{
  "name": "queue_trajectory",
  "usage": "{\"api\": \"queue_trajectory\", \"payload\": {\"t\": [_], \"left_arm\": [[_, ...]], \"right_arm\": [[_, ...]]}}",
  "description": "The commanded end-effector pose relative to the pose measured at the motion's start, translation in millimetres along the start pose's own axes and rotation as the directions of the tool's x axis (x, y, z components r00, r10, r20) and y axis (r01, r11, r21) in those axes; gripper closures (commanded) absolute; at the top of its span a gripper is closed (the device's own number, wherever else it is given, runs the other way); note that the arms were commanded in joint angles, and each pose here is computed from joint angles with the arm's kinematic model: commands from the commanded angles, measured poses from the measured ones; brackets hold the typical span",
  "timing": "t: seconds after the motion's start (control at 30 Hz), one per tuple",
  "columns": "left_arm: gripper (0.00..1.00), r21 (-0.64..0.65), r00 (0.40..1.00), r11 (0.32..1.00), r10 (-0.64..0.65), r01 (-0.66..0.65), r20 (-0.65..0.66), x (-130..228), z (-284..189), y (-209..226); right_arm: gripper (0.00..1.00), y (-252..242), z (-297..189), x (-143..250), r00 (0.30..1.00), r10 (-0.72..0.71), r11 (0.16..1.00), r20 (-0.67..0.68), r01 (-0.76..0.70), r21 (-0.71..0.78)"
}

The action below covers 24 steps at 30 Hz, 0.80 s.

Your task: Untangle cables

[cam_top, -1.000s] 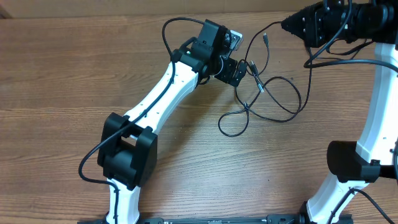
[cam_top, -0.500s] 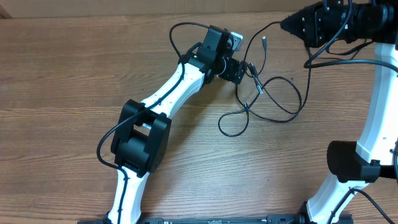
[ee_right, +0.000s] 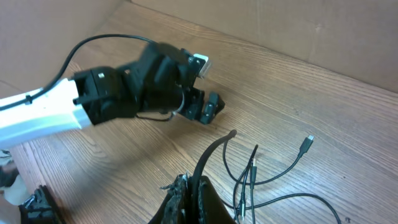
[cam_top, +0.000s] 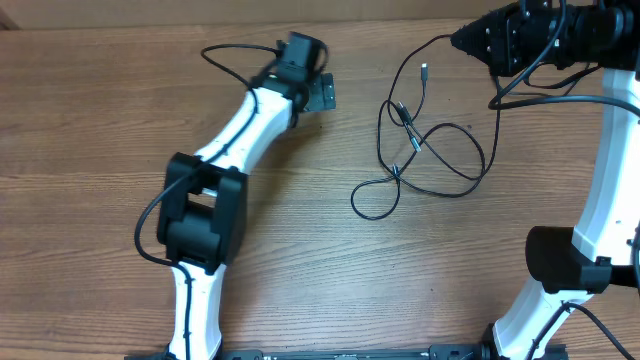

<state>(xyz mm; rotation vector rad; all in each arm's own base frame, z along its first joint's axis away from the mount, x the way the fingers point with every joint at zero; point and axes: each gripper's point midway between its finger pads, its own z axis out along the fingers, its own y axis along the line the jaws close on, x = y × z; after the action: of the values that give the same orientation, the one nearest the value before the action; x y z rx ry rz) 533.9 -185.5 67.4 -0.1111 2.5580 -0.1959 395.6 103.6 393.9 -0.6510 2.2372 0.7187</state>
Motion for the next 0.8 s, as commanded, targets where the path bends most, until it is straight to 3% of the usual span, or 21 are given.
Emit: {"api": "queue_trajectory", "payload": {"t": [0.0,0.1,0.23,0.47,0.6,0.77], "left_arm": [[0.00,0.478,0.961,0.847,0.275,-0.234,-0.017,15,-25,-72],[0.00,0.659,0.875,0.628,0.473,-0.414,0.099,36,-48,-102],[0.00,0.669,0.801,0.521,0.566,-0.530,0.194,46,-54,-115],[0.00,0.466,0.709,0.549,0.633,-0.694,0.311,20,-34,-122],[0.00,0.444,0.682,0.522,0.617,-0.728,0.393,12,-31,-140],[0.00,0.468,0.669,0.488,0.630,-0.736,0.395,30,-24,-158]], "right_arm": [[0.96,14,-14,-8,0.998,-0.044,0.999,0.043,0.044,0.000],[0.96,11,-14,-7,0.998,-0.043,0.999,0.037,0.043,0.016],[0.96,11,-14,-7,0.998,-0.043,0.999,0.037,0.043,0.016],[0.96,11,-14,-7,0.998,-0.043,0.999,0.037,0.043,0.016],[0.96,11,-14,-7,0.998,-0.044,0.999,0.037,0.043,0.017],[0.96,11,-14,-7,0.998,-0.048,0.999,0.037,0.047,0.017]]}}
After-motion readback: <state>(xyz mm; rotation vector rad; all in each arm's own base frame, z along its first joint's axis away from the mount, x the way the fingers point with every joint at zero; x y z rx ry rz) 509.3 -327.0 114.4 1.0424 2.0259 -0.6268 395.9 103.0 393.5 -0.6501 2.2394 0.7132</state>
